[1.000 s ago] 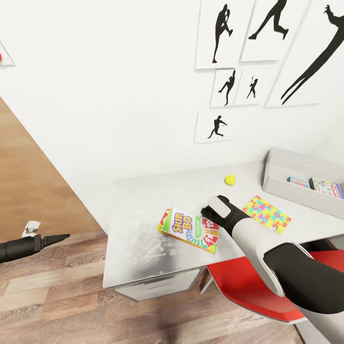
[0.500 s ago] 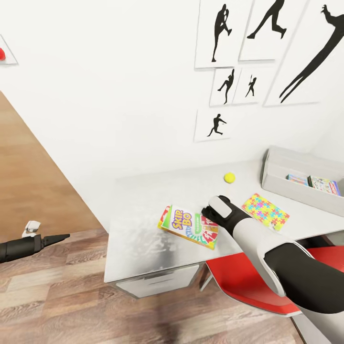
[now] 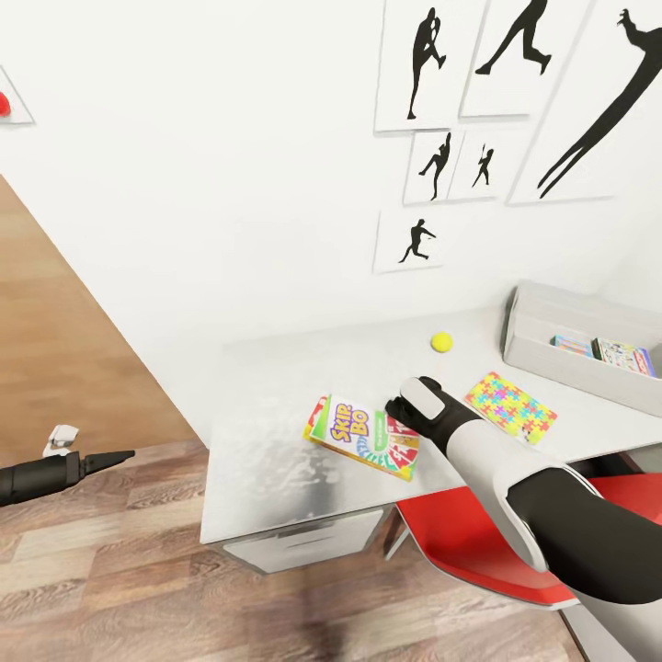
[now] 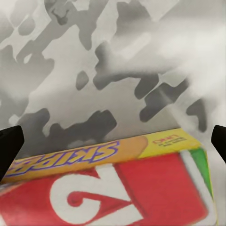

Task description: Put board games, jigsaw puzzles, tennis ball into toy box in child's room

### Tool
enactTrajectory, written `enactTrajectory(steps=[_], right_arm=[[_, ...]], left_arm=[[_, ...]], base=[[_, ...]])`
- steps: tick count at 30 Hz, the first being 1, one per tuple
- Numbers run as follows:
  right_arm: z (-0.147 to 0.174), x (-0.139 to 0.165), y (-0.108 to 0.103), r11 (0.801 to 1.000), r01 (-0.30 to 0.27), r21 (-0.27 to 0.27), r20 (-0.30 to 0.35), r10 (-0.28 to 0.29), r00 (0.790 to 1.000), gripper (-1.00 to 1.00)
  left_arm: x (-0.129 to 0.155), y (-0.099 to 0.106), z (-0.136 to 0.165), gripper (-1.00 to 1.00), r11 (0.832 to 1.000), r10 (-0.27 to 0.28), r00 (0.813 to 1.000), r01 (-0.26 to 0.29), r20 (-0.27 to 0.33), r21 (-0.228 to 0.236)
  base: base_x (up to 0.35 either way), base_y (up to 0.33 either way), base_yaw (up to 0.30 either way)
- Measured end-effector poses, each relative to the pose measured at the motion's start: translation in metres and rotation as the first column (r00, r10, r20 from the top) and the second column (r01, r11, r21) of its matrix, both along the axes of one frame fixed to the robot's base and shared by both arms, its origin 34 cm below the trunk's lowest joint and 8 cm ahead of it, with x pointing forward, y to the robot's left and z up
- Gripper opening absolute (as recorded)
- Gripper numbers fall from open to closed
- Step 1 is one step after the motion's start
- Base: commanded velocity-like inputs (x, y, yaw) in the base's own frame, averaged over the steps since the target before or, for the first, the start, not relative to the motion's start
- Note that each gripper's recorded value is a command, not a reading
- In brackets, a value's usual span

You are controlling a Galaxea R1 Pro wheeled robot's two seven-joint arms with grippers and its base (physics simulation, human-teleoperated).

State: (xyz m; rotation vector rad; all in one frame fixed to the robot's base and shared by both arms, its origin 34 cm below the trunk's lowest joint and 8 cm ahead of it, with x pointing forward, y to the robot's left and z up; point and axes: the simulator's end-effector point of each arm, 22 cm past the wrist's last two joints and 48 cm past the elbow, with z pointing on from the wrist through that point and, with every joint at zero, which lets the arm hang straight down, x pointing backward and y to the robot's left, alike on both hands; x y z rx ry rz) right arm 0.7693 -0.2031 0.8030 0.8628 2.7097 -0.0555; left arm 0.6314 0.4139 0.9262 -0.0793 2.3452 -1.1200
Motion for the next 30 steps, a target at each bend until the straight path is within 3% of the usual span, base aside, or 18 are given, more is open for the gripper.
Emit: enactTrajectory(steps=[8, 30], right_arm=[[-0.006, -0.0074, -0.003, 1.0, -0.02, -0.024, -0.009, 0.02, 1.0, 1.0], [-0.005, -0.0073, -0.0023, 1.0, -0.005, -0.005, -0.008, 0.005, 1.0, 1.0]], left_arm=[[-0.0002, -0.0001, 0.0004, 1.0, 1.0, 0.0, 1.0, 0.0, 0.001, 0.0], [-0.0005, 0.0, 0.0007, 1.0, 1.0, 0.0, 1.0, 0.0, 0.001, 0.001]], base=[[-0.078, 0.019, 0.0], [-0.005, 0.012, 0.0]])
